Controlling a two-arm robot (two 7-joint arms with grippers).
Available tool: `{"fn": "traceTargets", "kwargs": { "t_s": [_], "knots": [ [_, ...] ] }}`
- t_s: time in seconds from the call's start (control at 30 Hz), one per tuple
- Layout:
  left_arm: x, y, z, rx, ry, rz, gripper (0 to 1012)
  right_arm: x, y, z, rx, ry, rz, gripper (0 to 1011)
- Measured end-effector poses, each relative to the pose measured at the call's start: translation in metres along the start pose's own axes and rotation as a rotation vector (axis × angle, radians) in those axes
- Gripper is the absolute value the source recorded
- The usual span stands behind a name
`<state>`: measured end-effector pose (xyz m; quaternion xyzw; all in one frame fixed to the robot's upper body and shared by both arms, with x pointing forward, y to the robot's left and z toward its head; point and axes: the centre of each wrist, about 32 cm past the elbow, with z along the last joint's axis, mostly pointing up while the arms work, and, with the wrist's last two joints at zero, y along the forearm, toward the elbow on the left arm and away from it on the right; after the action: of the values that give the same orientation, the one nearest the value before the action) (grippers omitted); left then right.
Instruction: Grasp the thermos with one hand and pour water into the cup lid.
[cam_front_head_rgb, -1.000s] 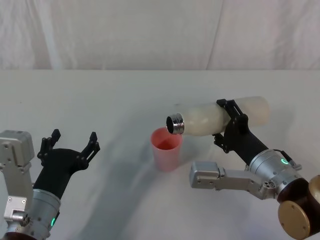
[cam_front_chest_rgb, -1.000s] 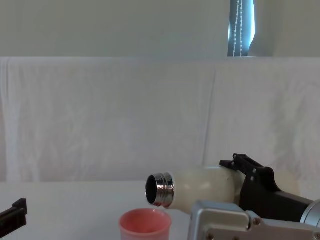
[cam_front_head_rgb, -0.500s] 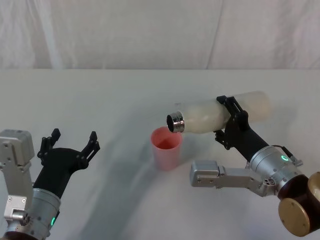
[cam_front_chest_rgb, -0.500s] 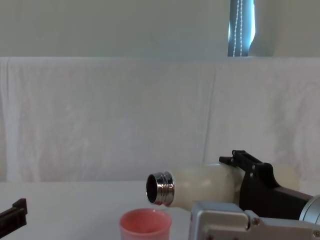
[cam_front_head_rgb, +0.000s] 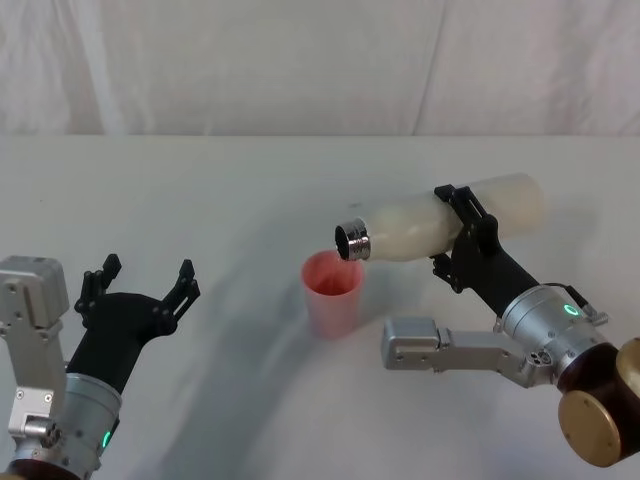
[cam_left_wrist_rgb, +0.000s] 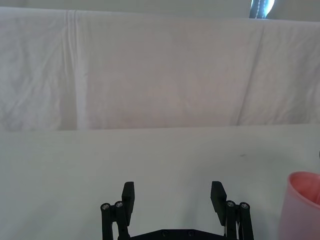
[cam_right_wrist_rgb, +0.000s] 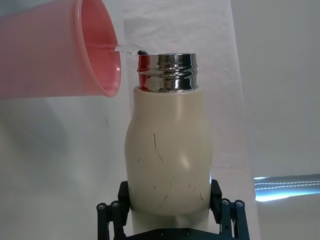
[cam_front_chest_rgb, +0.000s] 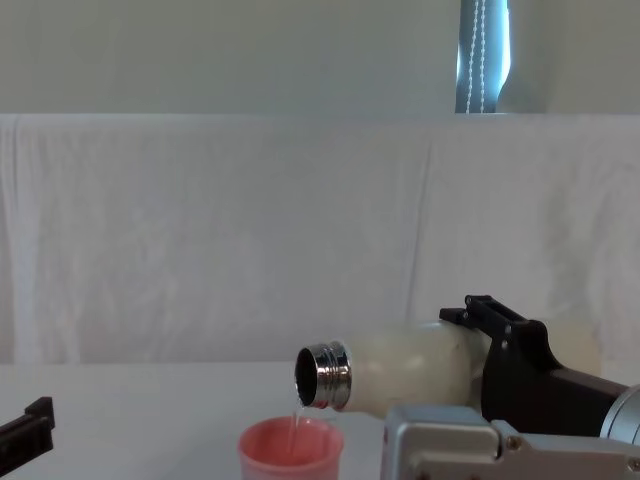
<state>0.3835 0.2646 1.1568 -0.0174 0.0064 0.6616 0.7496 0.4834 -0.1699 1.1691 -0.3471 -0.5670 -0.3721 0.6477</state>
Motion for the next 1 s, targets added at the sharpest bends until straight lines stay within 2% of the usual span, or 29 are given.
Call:
{"fn": "traceTargets", "kwargs": {
  "t_s": [1.0],
  "knots": [
    [0.0, 0.0, 0.0, 0.0, 0.0, 0.0, 1001, 0.0038, 0.0016, -0.0045, -0.003, -0.025, -0.014, 959]
  ]
}}
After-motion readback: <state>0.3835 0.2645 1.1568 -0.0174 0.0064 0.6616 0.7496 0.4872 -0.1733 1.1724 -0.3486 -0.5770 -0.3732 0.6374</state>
